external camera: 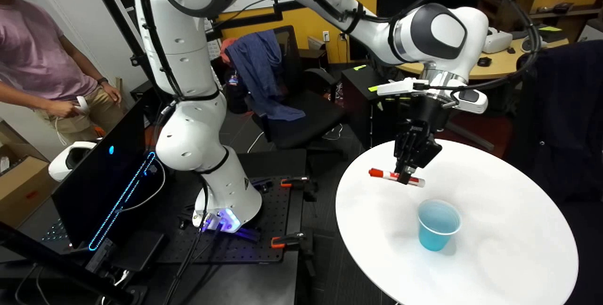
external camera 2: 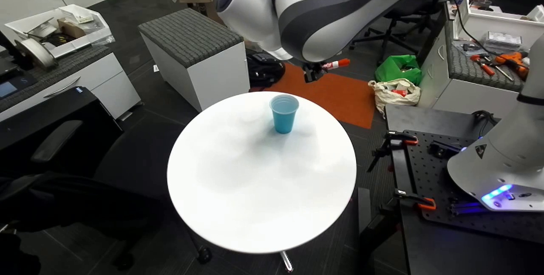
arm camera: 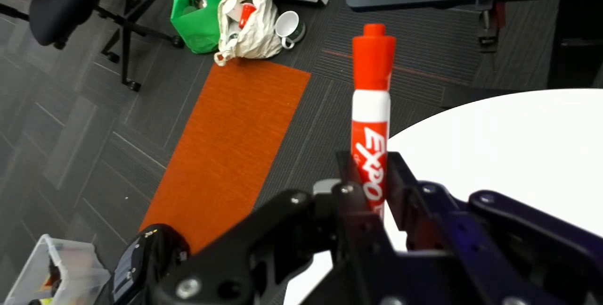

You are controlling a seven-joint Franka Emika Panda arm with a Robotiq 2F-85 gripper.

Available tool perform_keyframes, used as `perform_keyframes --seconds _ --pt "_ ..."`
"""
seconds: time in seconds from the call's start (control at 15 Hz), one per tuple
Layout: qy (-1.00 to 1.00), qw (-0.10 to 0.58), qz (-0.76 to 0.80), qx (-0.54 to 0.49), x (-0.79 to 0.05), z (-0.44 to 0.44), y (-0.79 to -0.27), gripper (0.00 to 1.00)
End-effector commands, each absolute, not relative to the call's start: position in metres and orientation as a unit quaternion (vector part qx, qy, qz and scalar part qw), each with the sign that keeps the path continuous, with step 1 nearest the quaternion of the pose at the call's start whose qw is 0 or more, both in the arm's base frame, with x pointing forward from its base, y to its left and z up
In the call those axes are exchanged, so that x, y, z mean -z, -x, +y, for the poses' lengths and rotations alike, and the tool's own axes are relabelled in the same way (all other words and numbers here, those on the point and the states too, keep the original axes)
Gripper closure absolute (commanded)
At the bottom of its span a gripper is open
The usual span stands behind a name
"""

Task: Put the marker in the cup

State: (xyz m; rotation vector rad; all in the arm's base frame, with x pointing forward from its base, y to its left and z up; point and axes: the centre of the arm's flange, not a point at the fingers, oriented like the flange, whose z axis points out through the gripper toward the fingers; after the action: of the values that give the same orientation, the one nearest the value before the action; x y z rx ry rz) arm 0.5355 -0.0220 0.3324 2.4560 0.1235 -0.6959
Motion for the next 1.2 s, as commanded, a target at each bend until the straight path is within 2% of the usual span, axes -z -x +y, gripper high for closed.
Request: perform_keyframes --seconds 0.0,0.6,1.13 --pt "-0.902 0.345 0.026 0.258 -0.318 -0.023 -0.570 0.95" --pt "-0.852 0.413 0.061 0.316 -0.279 -0.014 -0.581 0.95" --pt "-0.820 0.385 0.163 0.391 -0.251 0.009 -0.584 0.95"
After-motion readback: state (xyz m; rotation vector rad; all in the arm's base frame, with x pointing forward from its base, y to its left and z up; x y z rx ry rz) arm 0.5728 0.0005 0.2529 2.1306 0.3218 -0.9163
